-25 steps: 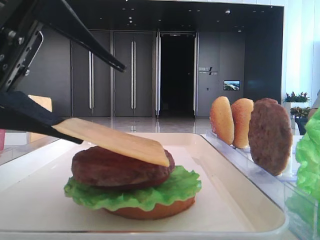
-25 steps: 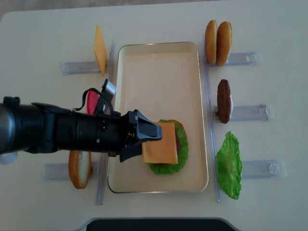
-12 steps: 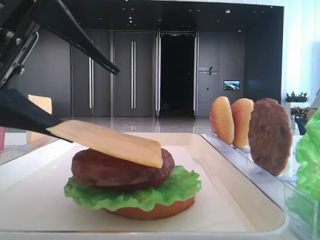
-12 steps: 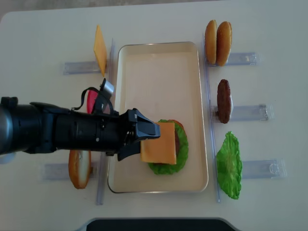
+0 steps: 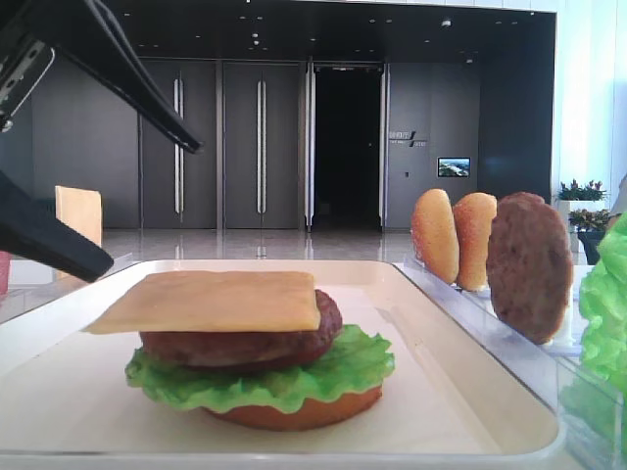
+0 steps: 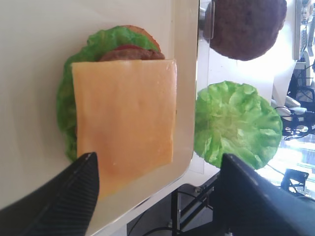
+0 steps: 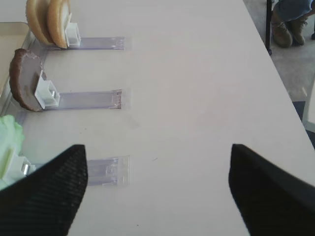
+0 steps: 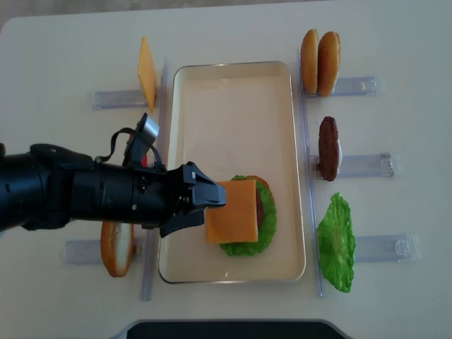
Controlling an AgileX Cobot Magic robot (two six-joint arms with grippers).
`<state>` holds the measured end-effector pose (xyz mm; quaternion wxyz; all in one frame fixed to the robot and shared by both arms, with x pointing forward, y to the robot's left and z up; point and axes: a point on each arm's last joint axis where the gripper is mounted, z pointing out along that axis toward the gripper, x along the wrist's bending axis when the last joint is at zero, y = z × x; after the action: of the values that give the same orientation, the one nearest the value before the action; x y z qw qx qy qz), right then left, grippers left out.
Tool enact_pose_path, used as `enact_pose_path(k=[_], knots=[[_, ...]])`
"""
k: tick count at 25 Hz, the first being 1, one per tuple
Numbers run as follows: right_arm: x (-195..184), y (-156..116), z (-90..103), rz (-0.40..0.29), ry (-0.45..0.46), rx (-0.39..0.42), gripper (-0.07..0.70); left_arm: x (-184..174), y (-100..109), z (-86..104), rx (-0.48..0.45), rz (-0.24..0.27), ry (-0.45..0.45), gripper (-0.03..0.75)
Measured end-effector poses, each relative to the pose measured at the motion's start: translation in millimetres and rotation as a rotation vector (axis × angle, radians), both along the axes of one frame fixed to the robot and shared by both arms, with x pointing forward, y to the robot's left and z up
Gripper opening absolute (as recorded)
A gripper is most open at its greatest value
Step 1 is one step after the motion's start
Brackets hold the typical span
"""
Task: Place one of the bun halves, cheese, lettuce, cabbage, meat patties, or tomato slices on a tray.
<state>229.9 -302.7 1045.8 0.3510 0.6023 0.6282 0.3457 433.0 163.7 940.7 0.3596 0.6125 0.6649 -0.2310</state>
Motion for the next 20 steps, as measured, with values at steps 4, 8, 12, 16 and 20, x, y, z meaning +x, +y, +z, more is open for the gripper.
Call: enact_pose_path(k=[4, 8, 12, 16, 20], knots=[[0, 0, 0.0, 0.000, 0.000, 0.000, 0.587, 0, 1, 0.6, 0.009, -0.003, -0.007, 0.576], [0, 0, 0.0, 0.000, 0.000, 0.000, 0.587, -1, 4, 12.8, 0.022, 0.010, -0.082, 0.576], [0, 0, 0.0, 0.000, 0.000, 0.000, 0.587, -3, 11, 36.2, 0.054, 0.033, -0.231, 0.576], [0, 0, 0.0, 0.000, 0.000, 0.000, 0.587, 1, 15, 67.7, 0.096, 0.017, -0.415, 0.576], [0, 0, 0.0, 0.000, 0.000, 0.000, 0.587, 5, 16, 93.8, 0.142, -0.028, -0.554, 0.576]])
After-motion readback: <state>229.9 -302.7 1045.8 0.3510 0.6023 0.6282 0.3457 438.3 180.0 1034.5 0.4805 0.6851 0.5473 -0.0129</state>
